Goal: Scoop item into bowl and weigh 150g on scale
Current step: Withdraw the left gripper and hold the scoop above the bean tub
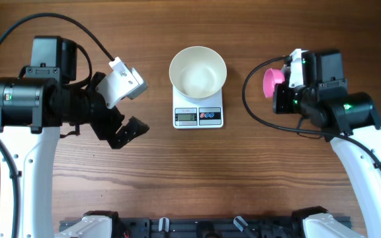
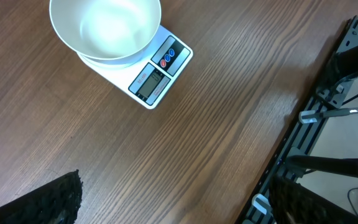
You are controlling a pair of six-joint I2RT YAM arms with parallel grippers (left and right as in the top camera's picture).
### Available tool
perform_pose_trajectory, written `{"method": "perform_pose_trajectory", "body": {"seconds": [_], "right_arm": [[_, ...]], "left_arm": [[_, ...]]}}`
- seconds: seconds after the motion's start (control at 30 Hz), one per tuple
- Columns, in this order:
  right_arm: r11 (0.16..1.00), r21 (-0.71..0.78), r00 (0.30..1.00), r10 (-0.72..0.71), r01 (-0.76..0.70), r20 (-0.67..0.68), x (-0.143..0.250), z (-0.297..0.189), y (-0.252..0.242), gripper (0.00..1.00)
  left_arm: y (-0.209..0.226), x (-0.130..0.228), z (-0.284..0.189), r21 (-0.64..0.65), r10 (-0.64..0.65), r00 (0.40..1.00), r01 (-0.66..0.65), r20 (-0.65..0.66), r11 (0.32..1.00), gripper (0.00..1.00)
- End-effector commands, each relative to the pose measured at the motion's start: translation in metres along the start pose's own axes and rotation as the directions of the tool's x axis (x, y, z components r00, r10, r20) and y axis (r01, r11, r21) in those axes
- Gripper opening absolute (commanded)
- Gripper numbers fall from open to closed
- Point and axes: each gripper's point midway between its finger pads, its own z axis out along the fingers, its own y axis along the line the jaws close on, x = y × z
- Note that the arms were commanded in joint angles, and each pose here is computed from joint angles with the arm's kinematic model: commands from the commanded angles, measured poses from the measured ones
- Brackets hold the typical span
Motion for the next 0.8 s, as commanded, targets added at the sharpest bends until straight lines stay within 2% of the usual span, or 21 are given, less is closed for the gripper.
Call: {"method": "perform_pose_trajectory", "body": {"seconds": [0.0,0.13,0.37,0.63,0.77], "right_arm": [[0.999,-0.013,0.997,-0.047,0.048,0.057,-0.017,-0.02,0.003,0.04],[0.996,-0.01,0.995,-0.092,0.092,0.049,-0.017,-0.03,0.004,0.04],[0.996,0.008,0.993,-0.088,0.089,-0.078,0.011,-0.039,-0.007,0.04],[0.998,0.023,0.992,-0.064,0.066,-0.109,0.017,-0.045,-0.015,0.04],[0.992,0.061,0.991,-0.106,0.112,-0.087,0.01,-0.046,-0.021,0.04]], "left_arm": [[0.001,-0.001,-0.005,-0.02,0.023,1.0,-0.023,0.007,1.0,1.0],[0.001,-0.001,-0.005,-0.02,0.023,1.0,-0.023,0.007,1.0,1.0],[0.001,-0.001,-0.005,-0.02,0.023,1.0,-0.023,0.007,1.0,1.0],[0.001,-0.001,-0.005,-0.02,0.023,1.0,-0.023,0.007,1.0,1.0],[0.001,-0.001,-0.005,-0.02,0.023,1.0,-0.023,0.007,1.0,1.0]]}}
